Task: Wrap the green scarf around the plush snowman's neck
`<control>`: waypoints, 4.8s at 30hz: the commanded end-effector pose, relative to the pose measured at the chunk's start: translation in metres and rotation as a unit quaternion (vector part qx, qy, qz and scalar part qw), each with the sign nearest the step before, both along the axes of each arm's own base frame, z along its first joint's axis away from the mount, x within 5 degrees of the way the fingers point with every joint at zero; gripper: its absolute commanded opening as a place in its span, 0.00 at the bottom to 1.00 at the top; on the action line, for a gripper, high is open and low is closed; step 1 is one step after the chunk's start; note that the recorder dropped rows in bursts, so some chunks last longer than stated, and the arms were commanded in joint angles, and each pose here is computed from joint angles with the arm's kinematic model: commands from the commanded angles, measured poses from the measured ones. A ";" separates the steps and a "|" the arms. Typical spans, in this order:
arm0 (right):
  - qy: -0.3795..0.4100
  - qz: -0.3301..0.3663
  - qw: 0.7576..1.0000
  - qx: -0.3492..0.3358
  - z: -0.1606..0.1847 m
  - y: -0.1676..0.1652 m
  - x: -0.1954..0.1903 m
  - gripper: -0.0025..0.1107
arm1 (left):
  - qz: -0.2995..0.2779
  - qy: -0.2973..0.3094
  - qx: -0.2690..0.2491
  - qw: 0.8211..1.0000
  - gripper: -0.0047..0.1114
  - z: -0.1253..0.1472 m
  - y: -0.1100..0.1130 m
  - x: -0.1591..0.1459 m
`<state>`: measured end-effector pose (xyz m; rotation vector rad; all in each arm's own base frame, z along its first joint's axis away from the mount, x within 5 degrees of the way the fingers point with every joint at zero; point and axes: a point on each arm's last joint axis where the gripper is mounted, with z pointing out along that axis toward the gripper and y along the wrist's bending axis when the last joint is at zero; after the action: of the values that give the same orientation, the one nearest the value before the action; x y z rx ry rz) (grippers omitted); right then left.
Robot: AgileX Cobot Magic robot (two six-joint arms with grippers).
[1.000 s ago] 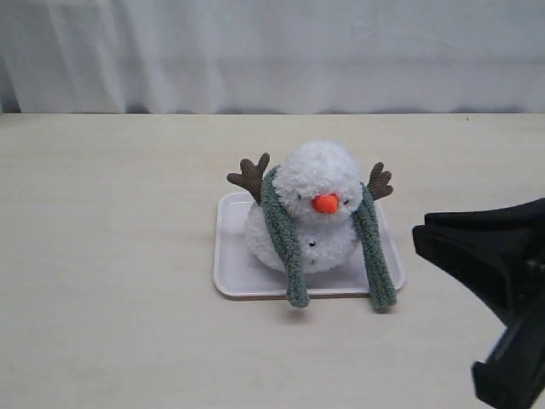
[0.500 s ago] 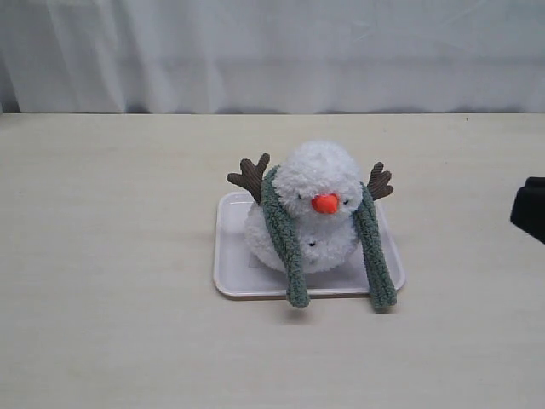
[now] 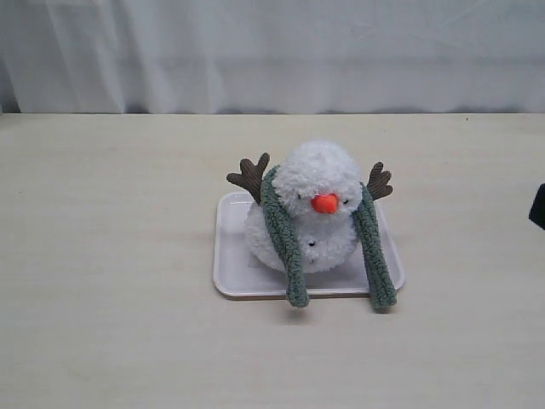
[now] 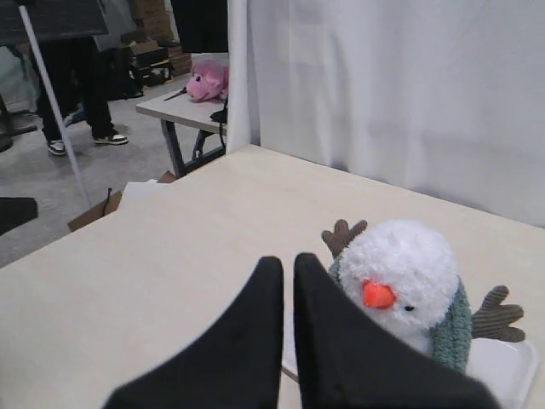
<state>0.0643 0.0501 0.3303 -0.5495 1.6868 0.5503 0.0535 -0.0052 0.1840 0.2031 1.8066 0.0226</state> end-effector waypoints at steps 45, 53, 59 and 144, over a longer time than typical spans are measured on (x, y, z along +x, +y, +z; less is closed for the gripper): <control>-0.335 -0.241 0.879 0.237 -0.043 -0.045 -0.033 0.06 | 0.000 -0.005 -0.004 1.000 0.04 0.000 0.000 0.000; -0.335 -0.306 0.878 0.151 -0.075 -0.049 -0.023 0.06 | -0.006 0.021 0.000 1.000 0.04 -0.002 -0.001 0.005; -0.229 -0.337 0.912 0.044 -0.099 -0.050 -0.012 0.06 | -0.006 0.021 0.000 1.000 0.04 -0.002 -0.001 0.005; 0.037 -0.339 0.940 -0.026 -0.148 -0.051 -0.011 0.06 | -0.006 0.021 0.000 1.000 0.04 -0.002 -0.001 0.005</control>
<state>0.0536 -0.0007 0.1833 0.0410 1.8263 0.0231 0.0582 -0.0059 0.1820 0.2114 1.8538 0.0197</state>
